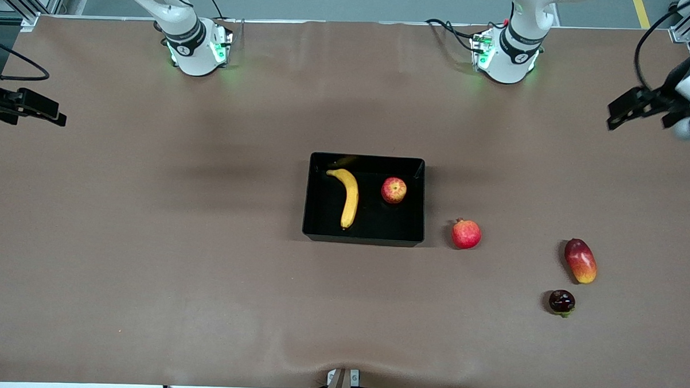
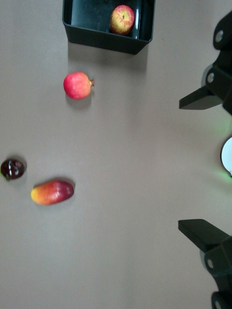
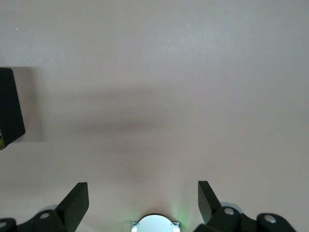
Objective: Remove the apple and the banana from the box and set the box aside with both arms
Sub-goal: 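Reach the left gripper into the black tray toward the red apple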
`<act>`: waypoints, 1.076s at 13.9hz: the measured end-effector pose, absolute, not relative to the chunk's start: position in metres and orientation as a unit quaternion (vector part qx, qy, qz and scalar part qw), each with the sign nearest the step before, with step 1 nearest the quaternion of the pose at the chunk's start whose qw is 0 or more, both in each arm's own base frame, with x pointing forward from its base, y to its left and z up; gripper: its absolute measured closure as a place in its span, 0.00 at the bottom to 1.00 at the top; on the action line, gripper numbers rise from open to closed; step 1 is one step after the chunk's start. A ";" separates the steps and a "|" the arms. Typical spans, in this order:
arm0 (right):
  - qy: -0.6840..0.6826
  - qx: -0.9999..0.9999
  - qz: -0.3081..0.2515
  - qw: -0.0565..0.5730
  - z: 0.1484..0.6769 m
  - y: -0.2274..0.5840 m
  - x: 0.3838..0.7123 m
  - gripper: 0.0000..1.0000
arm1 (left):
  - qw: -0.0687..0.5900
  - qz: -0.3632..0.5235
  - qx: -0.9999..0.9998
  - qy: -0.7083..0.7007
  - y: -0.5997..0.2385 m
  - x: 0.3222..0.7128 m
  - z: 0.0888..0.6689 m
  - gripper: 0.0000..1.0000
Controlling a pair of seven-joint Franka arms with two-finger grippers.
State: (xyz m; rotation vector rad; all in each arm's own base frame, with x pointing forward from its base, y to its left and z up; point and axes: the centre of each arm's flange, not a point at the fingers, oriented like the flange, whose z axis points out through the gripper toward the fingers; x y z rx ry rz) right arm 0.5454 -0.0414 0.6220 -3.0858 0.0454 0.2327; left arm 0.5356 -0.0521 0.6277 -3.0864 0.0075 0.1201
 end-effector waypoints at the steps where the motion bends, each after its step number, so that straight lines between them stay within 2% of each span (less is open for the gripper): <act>1: 0.015 -0.997 0.075 0.023 0.622 -0.041 0.545 0.00 | 0.025 0.051 -0.998 0.010 -0.068 0.546 0.613 0.00; 6: 0.013 -0.998 0.058 0.025 0.619 -0.039 0.555 0.00 | 0.012 0.070 -0.997 -0.026 -0.189 0.580 0.524 0.00; 9: 0.011 -1.000 0.009 0.027 0.607 -0.037 0.582 0.00 | 0.012 0.072 -0.994 -0.084 -0.263 0.581 0.472 0.00; 15: 0.004 -0.998 -0.046 0.030 0.579 -0.025 0.621 0.00 | -0.001 0.065 -0.984 -0.166 -0.366 0.565 0.357 0.00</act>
